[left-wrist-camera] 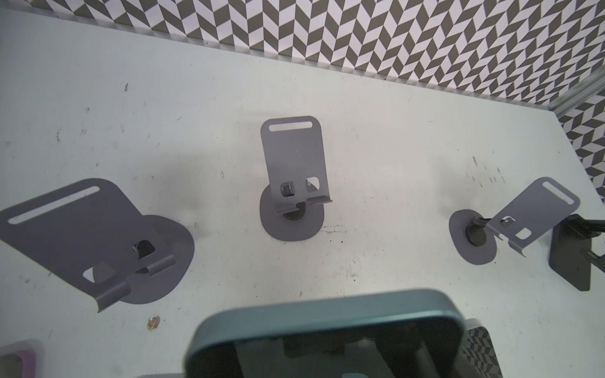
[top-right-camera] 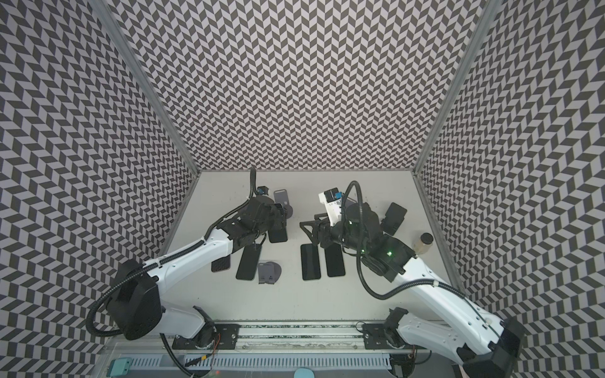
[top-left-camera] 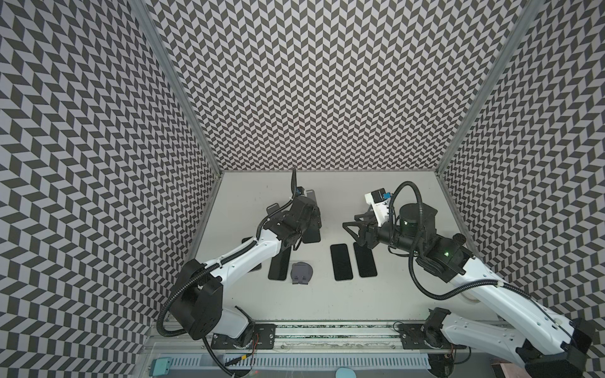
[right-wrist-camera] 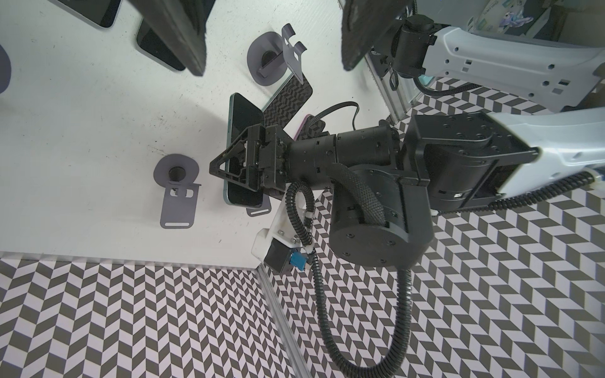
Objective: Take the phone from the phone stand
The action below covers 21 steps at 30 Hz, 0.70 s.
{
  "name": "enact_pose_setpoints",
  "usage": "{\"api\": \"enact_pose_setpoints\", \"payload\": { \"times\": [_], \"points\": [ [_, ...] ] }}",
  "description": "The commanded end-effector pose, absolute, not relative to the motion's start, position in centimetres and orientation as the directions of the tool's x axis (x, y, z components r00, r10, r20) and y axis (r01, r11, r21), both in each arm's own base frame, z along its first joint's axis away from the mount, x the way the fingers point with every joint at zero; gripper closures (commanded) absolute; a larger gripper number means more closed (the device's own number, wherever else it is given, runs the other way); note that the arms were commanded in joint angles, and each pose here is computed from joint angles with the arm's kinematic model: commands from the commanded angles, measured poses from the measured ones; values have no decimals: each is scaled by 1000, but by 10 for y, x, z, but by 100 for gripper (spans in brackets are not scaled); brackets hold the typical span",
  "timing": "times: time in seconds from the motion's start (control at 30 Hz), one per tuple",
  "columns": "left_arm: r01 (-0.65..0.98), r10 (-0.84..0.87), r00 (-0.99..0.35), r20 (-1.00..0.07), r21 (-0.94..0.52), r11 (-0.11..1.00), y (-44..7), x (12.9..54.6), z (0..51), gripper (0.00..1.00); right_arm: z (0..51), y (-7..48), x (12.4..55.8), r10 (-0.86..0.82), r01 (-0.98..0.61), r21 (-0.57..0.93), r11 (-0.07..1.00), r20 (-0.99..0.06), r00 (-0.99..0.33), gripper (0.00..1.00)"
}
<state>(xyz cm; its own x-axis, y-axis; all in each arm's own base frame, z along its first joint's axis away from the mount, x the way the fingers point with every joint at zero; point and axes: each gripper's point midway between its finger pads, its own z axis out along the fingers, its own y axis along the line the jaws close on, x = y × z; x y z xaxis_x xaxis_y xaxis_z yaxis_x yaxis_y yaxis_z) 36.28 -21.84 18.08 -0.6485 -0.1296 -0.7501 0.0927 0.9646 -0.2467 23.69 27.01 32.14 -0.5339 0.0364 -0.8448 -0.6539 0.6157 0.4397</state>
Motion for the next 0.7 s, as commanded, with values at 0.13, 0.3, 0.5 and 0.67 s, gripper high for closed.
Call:
{"api": "enact_pose_setpoints", "payload": {
  "times": [0.13,0.3,0.5,0.67],
  "points": [
    [89,-169,-627,-760,-285,954,-223,366,185,37,336,269,235,73,-667,440,601,-861,-503,37],
    [87,-166,-631,-758,-282,956,-223,365,181,37,332,269,235,68,-663,444,603,-857,-511,37],
    [90,-169,-644,-746,-294,952,-226,363,175,37,328,269,235,68,-660,447,604,-854,-516,37],
    [83,-170,-659,-732,-295,952,-226,362,166,37,328,269,235,69,-659,448,605,-853,-517,37]
  ]
}}
